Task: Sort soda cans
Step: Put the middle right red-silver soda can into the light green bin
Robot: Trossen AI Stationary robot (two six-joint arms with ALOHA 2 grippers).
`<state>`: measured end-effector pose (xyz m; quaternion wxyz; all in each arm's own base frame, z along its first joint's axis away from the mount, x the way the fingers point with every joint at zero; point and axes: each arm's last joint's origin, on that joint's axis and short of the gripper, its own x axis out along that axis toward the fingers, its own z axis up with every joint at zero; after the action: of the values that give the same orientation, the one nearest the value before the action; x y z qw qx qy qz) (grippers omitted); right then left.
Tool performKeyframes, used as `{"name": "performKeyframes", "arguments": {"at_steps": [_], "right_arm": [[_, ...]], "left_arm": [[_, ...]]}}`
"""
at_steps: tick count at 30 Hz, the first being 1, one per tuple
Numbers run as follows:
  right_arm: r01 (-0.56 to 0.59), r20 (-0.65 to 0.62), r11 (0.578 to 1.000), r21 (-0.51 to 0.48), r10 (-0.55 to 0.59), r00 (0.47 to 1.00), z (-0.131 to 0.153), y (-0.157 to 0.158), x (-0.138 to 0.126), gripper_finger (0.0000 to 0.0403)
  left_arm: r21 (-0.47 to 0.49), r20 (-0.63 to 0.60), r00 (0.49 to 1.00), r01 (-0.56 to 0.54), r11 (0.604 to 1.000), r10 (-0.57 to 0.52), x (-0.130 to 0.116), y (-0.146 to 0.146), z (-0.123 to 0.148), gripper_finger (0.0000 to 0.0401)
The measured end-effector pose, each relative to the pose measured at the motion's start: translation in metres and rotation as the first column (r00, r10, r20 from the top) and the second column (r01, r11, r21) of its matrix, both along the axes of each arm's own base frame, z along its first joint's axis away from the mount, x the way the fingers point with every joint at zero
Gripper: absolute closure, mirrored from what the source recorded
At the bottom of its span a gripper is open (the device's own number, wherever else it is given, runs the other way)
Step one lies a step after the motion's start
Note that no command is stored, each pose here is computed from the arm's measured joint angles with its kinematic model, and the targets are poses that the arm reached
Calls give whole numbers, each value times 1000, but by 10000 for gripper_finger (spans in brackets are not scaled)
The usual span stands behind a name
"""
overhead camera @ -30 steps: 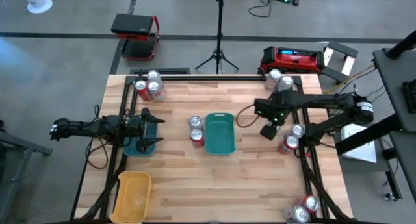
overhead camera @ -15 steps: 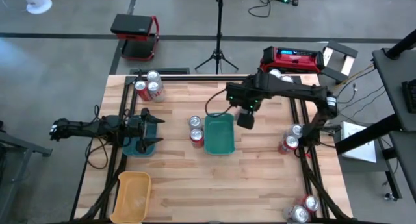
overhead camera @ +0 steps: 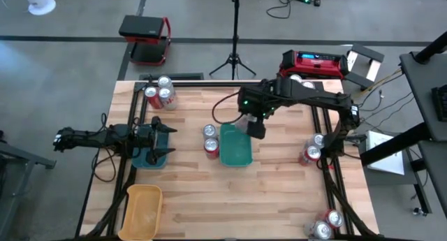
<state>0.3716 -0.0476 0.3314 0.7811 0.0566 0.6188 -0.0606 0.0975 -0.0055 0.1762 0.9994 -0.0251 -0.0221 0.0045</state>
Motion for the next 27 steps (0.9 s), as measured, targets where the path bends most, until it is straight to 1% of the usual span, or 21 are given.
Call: {"name": "performKeyframes", "arguments": {"at_steps": [3, 6, 9, 12, 20, 27], "right_arm": [[-54, 19, 999, 10, 54, 998, -10, 6, 7, 104], [-80, 22, 997, 7, 80, 997, -24, 7, 12, 104], [-105, -3, 994, 4, 105, 994, -40, 7, 14, 104], [-128, 7, 992, -5, 128, 992, -53, 4, 16, 104], [-141, -55, 990, -5, 140, 989, -84, -3, 10, 99], [-139, -55, 990, -38, 137, 989, -101, -6, 10, 99]], "left_arm": [[0, 0, 1000, 0, 1000, 0, 0, 0, 0, 46], [0, 0, 1000, 0, 1000, 0, 0, 0, 0, 46], [0, 0, 1000, 0, 1000, 0, 0, 0, 0, 46], [0, 0, 1000, 0, 1000, 0, 0, 0, 0, 46], [0, 0, 1000, 0, 1000, 0, 0, 0, 0, 46], [0, 0, 1000, 0, 1000, 0, 0, 0, 0, 46]]}}
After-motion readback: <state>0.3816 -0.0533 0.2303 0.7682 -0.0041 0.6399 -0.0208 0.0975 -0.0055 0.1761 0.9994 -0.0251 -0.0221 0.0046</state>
